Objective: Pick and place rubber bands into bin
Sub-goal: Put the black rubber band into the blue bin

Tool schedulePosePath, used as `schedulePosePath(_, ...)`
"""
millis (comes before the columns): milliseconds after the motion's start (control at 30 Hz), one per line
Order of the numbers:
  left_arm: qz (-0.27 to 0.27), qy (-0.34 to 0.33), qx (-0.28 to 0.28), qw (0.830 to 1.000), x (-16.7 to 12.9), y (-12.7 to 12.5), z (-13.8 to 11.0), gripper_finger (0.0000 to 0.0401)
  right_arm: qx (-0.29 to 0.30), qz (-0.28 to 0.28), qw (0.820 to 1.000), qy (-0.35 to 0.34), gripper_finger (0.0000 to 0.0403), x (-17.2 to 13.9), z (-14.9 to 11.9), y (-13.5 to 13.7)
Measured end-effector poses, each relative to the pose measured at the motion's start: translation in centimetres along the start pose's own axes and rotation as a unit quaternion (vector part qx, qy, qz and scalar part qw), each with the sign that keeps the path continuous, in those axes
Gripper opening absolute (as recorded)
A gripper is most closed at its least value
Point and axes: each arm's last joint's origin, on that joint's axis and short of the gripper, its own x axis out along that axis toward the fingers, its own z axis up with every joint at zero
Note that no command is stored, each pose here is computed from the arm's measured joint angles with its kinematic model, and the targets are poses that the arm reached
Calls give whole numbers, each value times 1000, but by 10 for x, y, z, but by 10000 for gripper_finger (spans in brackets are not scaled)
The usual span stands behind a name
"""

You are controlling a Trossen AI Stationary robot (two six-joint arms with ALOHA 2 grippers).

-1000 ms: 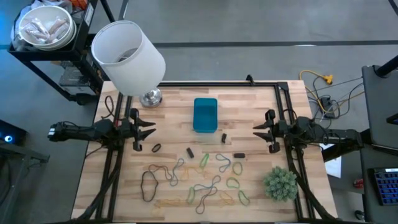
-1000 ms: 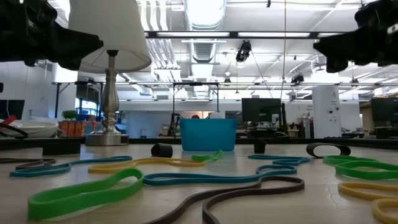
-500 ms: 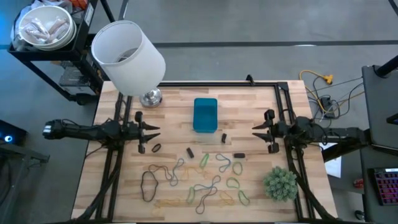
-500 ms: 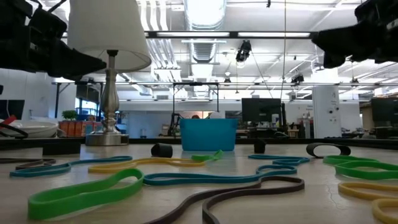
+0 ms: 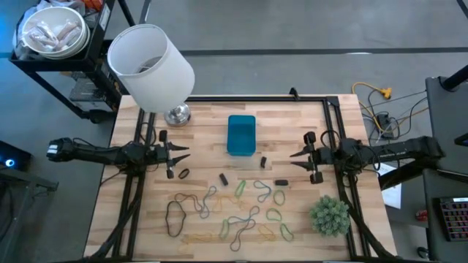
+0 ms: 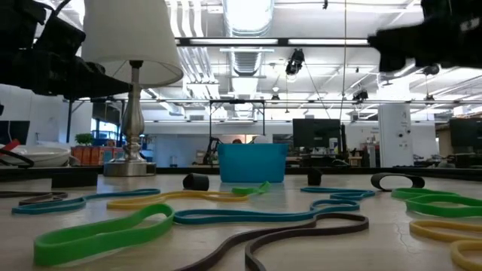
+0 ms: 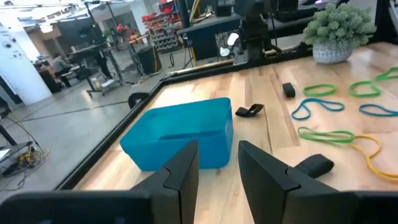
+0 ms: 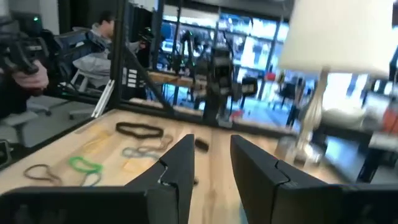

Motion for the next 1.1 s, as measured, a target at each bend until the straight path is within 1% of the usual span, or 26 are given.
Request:
schedulePosePath(100, 4, -21, -8, 1000, -1, 2, 7, 98, -26, 3, 999, 20, 98, 8, 17, -3)
schedulePosePath(200, 7, -57, -8, 998, -2, 4, 17, 98, -29, 12, 997, 69, 98, 16, 34, -7)
schedulePosePath(233, -1, -70, -3, 998, -3, 4, 21, 98, -27, 14, 996, 83, 97, 18, 41, -8)
schedulePosePath(333, -47, -106, 19, 993, -5, 5, 34, 98, -8, 13, 991, 134, 97, 25, 58, -12)
schedulePosePath(433, -65, -121, 38, 990, -6, 6, 45, 98, 4, 11, 983, 184, 97, 32, 71, -15)
schedulePosePath(567, -59, -145, 38, 987, -9, 13, 73, 98, 10, 9, 975, 223, 98, 42, 89, -19)
schedulePosePath(633, -70, -149, 38, 986, -10, 16, 88, 98, 8, 11, 971, 238, 97, 46, 96, -20)
schedulePosePath(767, -105, -126, 31, 986, -10, 22, 119, 98, 4, 14, 969, 246, 98, 54, 106, -23)
schedulePosePath(867, -127, -74, 29, 989, -3, 22, 135, 98, 11, 13, 968, 249, 97, 58, 109, -23)
schedulePosePath(1000, -174, 3, 43, 984, 15, 14, 144, 98, 61, 1, 964, 260, 94, 61, 106, -23)
schedulePosePath(1100, -205, 55, 55, 976, 30, 4, 146, 98, 75, 0, 956, 283, 93, 60, 102, -22)
